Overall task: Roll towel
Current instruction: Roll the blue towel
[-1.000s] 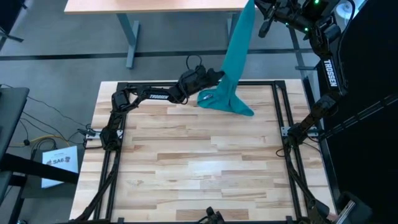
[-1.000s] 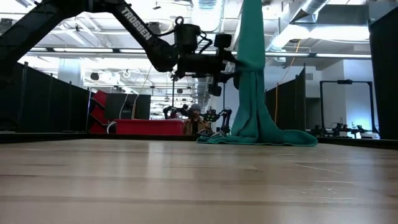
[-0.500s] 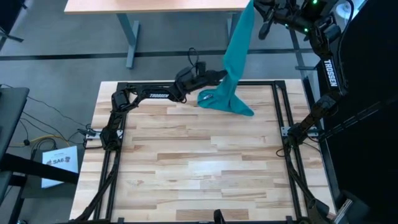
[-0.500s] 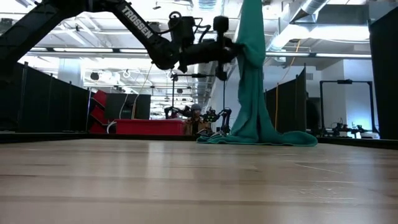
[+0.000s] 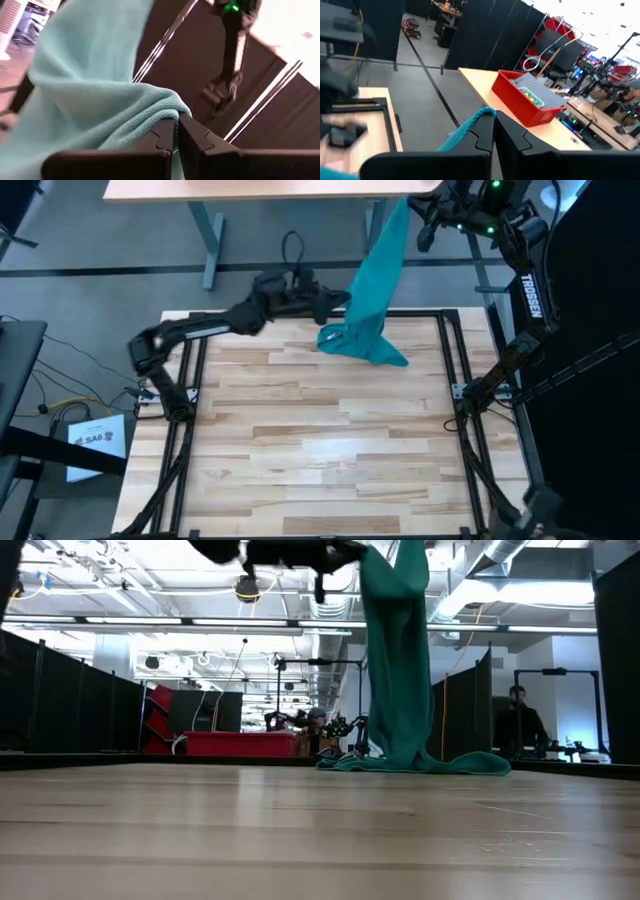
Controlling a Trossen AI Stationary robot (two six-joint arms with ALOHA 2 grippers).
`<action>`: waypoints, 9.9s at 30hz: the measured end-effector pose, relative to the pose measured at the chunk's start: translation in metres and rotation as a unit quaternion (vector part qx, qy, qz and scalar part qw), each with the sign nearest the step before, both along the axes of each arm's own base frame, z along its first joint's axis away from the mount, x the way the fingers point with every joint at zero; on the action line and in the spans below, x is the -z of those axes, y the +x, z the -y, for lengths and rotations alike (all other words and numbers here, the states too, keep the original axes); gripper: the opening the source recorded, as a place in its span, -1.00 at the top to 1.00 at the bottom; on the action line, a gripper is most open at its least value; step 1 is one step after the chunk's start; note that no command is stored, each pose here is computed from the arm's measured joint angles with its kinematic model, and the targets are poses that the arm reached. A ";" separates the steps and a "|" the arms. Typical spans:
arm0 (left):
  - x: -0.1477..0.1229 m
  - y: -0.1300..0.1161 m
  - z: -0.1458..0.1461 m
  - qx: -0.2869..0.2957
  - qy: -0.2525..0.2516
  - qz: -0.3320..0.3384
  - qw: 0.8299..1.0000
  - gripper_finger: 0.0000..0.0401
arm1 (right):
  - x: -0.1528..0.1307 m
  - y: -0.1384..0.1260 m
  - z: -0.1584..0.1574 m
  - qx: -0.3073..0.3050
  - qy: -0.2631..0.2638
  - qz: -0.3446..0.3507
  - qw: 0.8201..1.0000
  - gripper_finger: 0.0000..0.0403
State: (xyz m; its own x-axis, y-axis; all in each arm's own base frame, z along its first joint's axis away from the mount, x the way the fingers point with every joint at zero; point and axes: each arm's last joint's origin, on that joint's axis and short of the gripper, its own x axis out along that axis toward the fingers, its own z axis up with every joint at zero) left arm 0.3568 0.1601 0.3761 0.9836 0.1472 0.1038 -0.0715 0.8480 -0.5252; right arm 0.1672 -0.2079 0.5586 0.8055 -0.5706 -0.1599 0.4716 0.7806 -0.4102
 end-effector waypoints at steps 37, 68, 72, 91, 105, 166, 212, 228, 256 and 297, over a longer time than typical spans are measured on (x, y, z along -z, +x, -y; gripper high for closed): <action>-0.109 -0.188 0.054 -0.084 0.140 -0.032 0.986 1.00 | 0.018 0.031 -0.040 -0.029 -0.017 -0.026 0.999 1.00; -0.070 -0.211 0.143 0.136 0.124 -0.129 0.974 1.00 | 0.065 0.088 -0.194 -0.229 0.219 -0.116 0.941 1.00; -0.073 -0.206 0.161 0.160 0.110 -0.082 0.978 1.00 | 0.073 0.092 -0.225 -0.251 0.228 -0.131 0.932 1.00; -0.069 -0.177 0.282 0.251 0.111 -0.026 0.961 1.00 | 0.065 0.053 -0.345 -0.333 0.247 -0.097 0.905 1.00; -0.056 -0.182 0.350 0.294 0.077 -0.013 0.953 1.00 | 0.085 0.065 -0.405 -0.365 0.284 -0.102 0.881 1.00; -0.178 -0.210 0.332 0.195 0.258 0.088 0.942 1.00 | -0.034 -0.001 -0.378 -0.437 0.091 0.130 0.885 1.00; -0.180 -0.201 0.302 0.068 0.286 -0.038 0.955 1.00 | -0.017 -0.013 -0.338 -0.353 0.125 0.045 0.926 1.00; -0.157 -0.262 0.179 -0.114 0.208 -0.222 0.946 1.00 | 0.018 0.025 -0.241 -0.102 0.109 -0.107 0.983 1.00; -0.001 -0.323 0.144 -0.265 0.139 -0.331 0.895 1.00 | 0.217 0.129 -0.047 -0.077 0.252 -0.115 0.958 1.00; 0.147 -0.171 0.222 0.030 0.029 -0.440 0.897 0.28 | 0.313 0.161 -0.178 -0.313 0.299 -0.302 0.849 0.41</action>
